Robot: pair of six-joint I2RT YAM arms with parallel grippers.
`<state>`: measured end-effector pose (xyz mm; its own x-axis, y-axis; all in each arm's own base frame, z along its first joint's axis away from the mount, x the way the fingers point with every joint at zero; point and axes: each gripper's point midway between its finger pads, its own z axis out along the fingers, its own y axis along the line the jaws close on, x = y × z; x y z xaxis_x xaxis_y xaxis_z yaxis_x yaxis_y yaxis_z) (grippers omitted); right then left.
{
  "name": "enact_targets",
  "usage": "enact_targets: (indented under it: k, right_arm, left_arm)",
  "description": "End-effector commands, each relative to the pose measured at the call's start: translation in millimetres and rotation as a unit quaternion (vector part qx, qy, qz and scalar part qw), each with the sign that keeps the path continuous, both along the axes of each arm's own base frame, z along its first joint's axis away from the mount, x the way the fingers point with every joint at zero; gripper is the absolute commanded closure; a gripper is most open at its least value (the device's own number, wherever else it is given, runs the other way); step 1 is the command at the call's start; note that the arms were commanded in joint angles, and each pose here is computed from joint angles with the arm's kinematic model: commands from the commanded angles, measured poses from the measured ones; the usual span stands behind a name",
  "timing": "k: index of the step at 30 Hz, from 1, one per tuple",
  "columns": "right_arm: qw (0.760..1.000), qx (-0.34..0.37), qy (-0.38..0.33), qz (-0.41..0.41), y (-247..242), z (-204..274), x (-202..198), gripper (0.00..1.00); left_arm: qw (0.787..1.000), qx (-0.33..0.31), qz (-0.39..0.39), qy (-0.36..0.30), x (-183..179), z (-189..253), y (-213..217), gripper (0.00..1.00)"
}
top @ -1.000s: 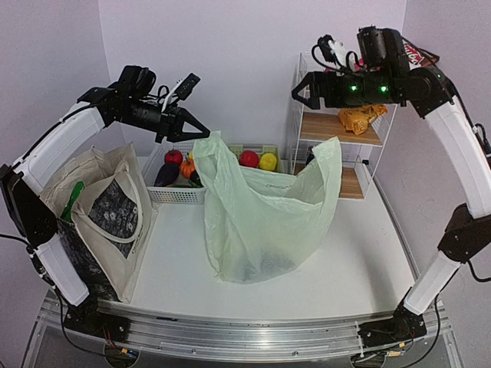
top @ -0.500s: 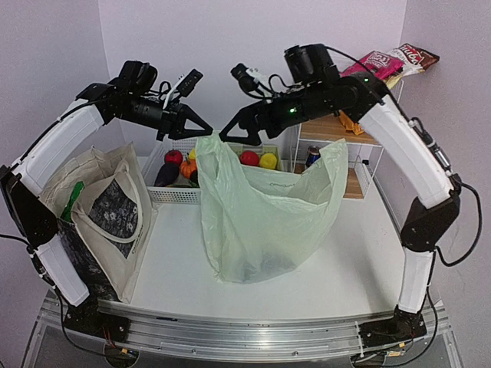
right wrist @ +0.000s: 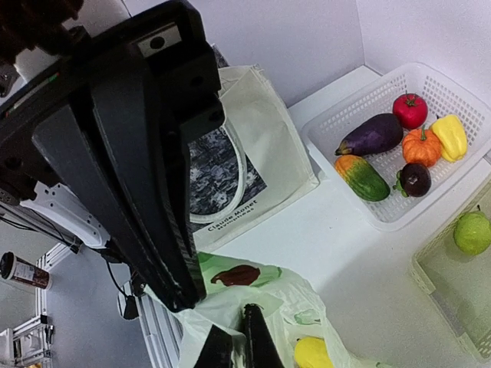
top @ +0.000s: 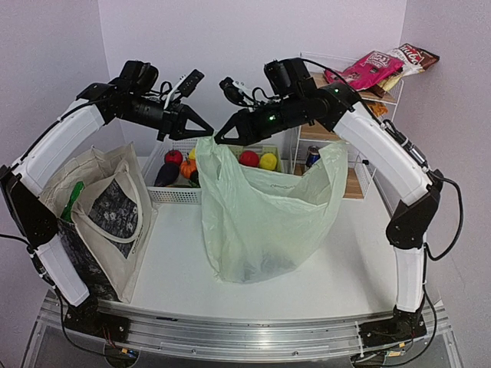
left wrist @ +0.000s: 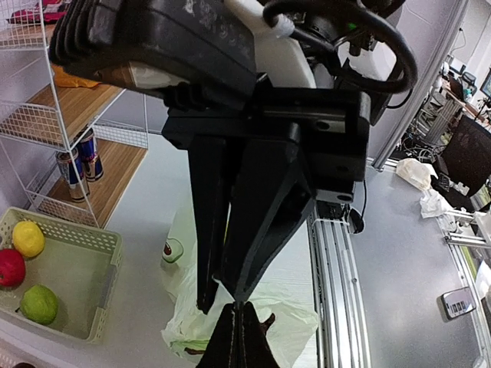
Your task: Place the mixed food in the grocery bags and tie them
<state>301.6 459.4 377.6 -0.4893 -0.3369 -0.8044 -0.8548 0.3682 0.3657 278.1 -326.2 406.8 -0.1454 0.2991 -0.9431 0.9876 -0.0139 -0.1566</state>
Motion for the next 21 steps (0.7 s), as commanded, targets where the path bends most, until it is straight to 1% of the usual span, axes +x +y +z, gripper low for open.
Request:
enact_targets:
  k: [1, 6, 7, 8, 10, 12, 13, 14, 16, 17, 19, 21]
  right_arm:
    - [0.999, 0.033, 0.020, -0.006, 2, 15, -4, 1.00]
    - [0.999, 0.040, 0.033, -0.011, -2, 20, -9, 1.00]
    - [0.998, 0.044, 0.040, -0.012, -2, 23, -10, 1.00]
    - [0.998, 0.050, 0.047, -0.012, -2, 26, -11, 1.00]
    - [0.995, 0.073, 0.071, -0.016, -2, 37, -15, 1.00]
    - [0.987, 0.114, 0.107, -0.025, 0, 58, -18, 1.00]
    - [0.983, 0.135, 0.119, -0.030, 0, 68, -19, 1.00]
    - [0.978, 0.159, 0.130, -0.036, 0, 79, -19, 1.00]
    - [0.966, 0.210, 0.144, -0.050, 0, 100, -16, 1.00]
    - [0.961, 0.221, 0.154, -0.066, -1, 101, -12, 1.00]
    - [0.954, 0.233, 0.158, -0.100, -2, 97, -2, 1.00]
    - [0.952, 0.237, 0.149, -0.123, -3, 91, 1, 1.00]
  left_arm:
    - [1.000, -0.017, 0.006, -0.019, -2, 22, 0, 1.00]
    - [0.999, -0.023, 0.012, -0.025, -2, 31, 1, 0.99]
    - [0.999, -0.022, 0.014, -0.026, -2, 31, 1, 0.93]
    - [0.999, -0.021, 0.017, -0.026, -1, 31, 1, 0.83]
    - [0.999, -0.018, 0.030, -0.034, 1, 31, 3, 0.45]
    - [0.996, -0.017, 0.059, -0.061, 5, 39, 9, 0.09]
    - [0.994, -0.018, 0.072, -0.078, 7, 43, 12, 0.02]
    - [0.992, -0.022, 0.082, -0.098, 6, 49, 17, 0.01]
    - [0.986, -0.036, 0.090, -0.137, -3, 64, 25, 0.00]
    - [0.984, -0.043, 0.089, -0.149, -7, 68, 27, 0.00]
    - [0.984, -0.054, 0.079, -0.153, -14, 69, 28, 0.00]
    - [0.987, -0.053, 0.066, -0.135, -20, 54, 27, 0.00]
